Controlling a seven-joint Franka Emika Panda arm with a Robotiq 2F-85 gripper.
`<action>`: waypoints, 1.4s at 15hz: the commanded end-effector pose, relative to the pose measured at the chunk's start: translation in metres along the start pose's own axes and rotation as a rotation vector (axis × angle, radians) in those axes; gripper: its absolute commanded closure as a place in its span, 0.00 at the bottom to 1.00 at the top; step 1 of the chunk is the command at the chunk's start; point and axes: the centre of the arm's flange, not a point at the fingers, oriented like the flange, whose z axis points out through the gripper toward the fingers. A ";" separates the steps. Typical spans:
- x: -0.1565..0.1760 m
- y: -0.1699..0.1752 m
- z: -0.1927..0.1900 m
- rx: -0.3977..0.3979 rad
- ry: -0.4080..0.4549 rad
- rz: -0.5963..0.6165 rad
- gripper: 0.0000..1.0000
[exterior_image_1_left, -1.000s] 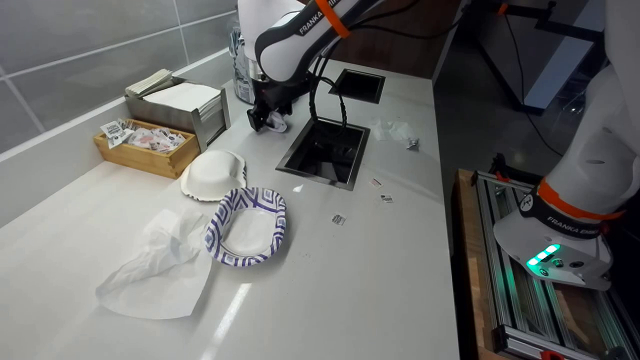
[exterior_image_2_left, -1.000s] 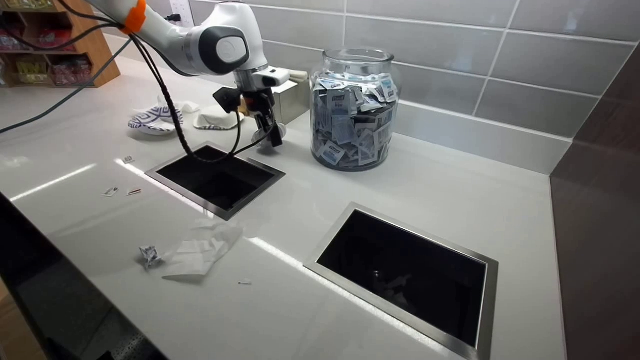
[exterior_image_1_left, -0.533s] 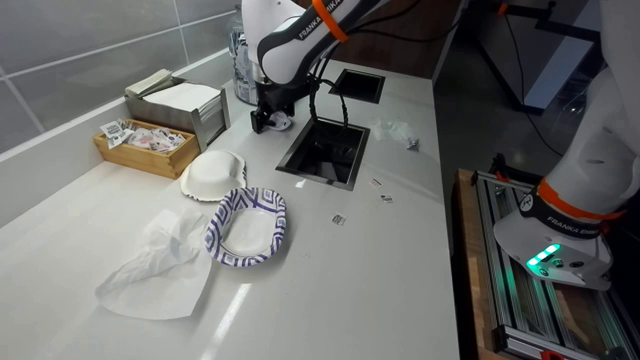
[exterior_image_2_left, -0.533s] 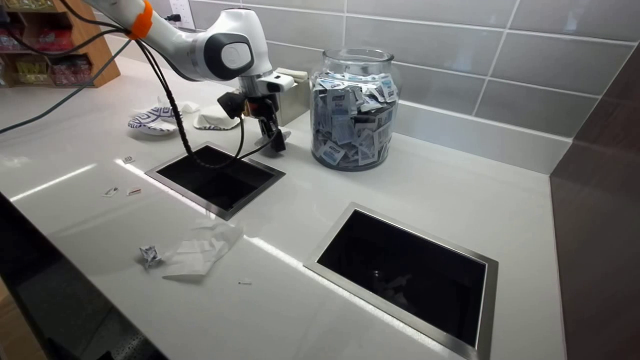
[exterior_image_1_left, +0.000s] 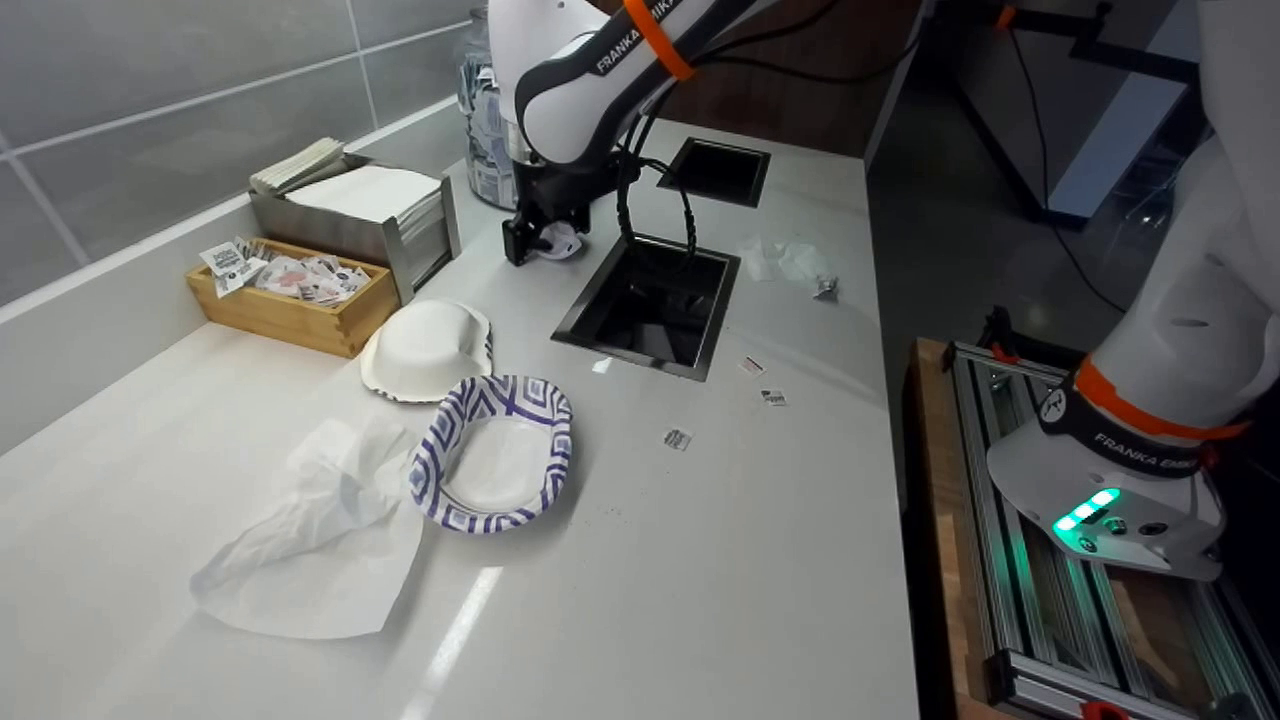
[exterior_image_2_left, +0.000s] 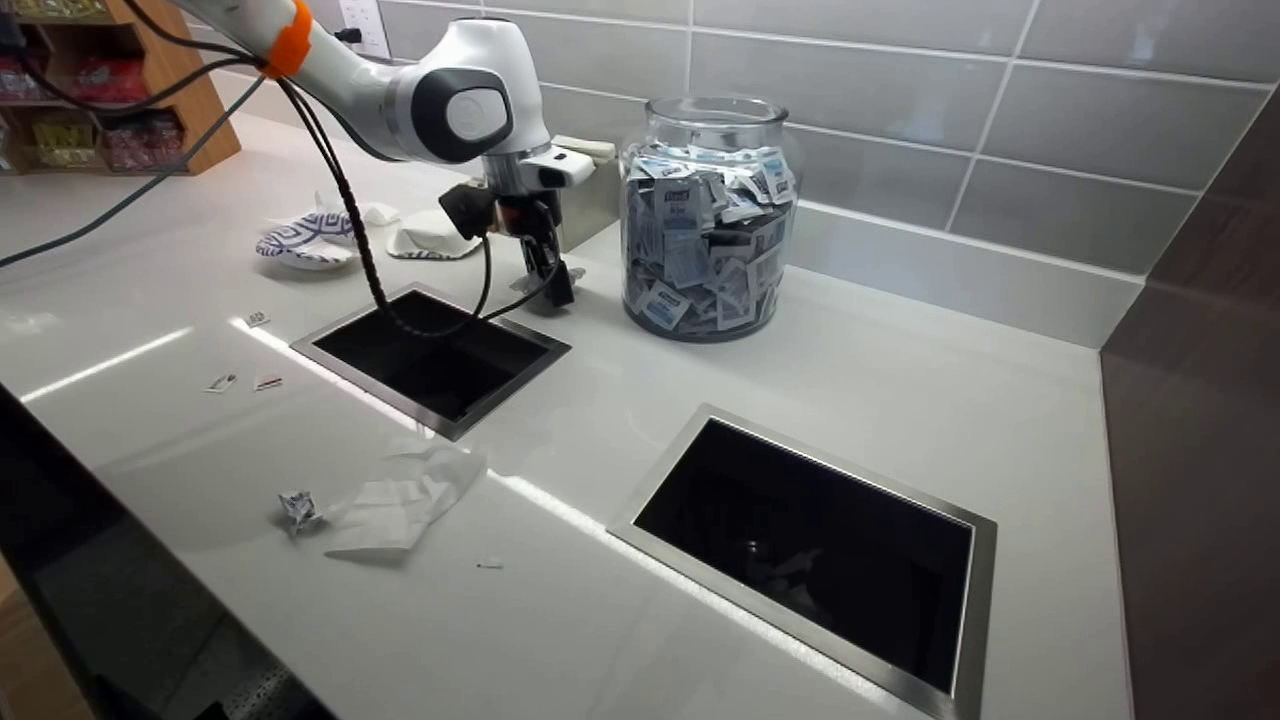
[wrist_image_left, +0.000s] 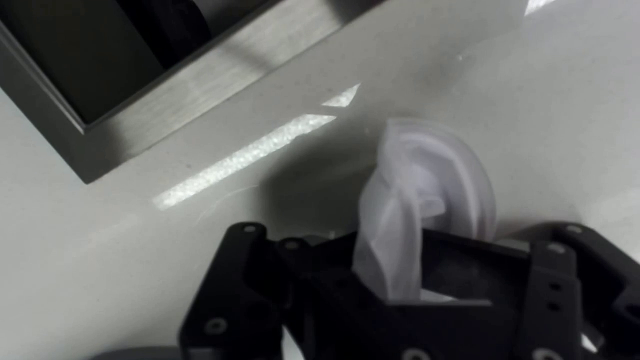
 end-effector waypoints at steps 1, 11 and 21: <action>-0.008 -0.011 0.022 0.001 -0.022 -0.017 0.99; -0.015 -0.022 -0.030 0.018 0.009 -0.037 0.66; -0.020 -0.019 -0.055 0.027 0.030 -0.031 0.00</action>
